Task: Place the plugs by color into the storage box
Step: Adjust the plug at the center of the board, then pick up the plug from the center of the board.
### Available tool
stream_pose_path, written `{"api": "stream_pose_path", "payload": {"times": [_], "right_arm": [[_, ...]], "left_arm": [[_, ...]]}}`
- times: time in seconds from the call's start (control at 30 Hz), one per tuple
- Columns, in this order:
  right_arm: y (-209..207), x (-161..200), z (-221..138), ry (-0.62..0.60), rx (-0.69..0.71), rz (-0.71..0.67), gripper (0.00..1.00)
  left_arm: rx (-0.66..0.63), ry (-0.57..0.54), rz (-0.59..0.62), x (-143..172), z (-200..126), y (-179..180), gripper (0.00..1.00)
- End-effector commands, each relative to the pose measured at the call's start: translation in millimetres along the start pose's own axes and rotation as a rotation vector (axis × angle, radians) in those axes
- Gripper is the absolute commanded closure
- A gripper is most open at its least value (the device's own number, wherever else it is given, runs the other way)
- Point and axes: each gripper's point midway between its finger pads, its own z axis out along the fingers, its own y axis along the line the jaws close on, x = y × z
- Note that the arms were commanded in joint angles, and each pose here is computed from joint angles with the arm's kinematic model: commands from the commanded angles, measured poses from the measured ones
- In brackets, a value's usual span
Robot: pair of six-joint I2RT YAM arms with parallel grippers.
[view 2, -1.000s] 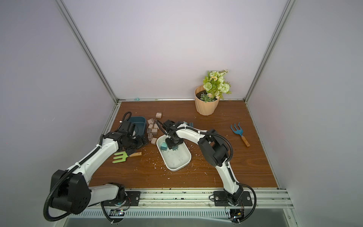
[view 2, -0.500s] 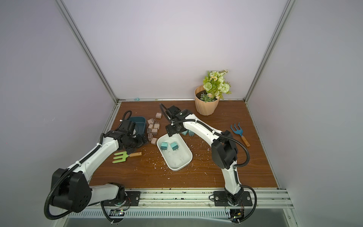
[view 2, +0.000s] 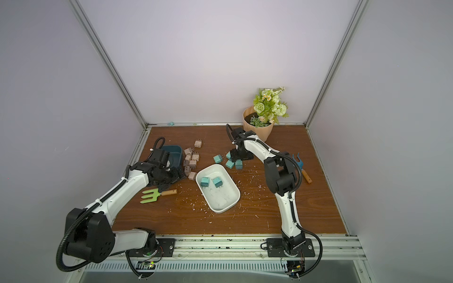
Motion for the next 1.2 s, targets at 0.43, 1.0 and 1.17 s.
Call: {"api": "stream_pose_path", "payload": {"times": [0.43,1.0,1.17], "right_arm": [[1,17,17,0.012,-0.043,-0.007,0.36],[13,26,-76,-0.097,-0.115,-0.006,0.62],[51,53,-108,-0.103,-0.201,-0.059,0.62]], "left_arm": [[-0.017,0.014,-0.022,4,0,7,0.03],[-0.02,0.015,0.002,-6,3,0,0.03],[-0.026,0.009,0.01,-9,3,-1,0.03]]}}
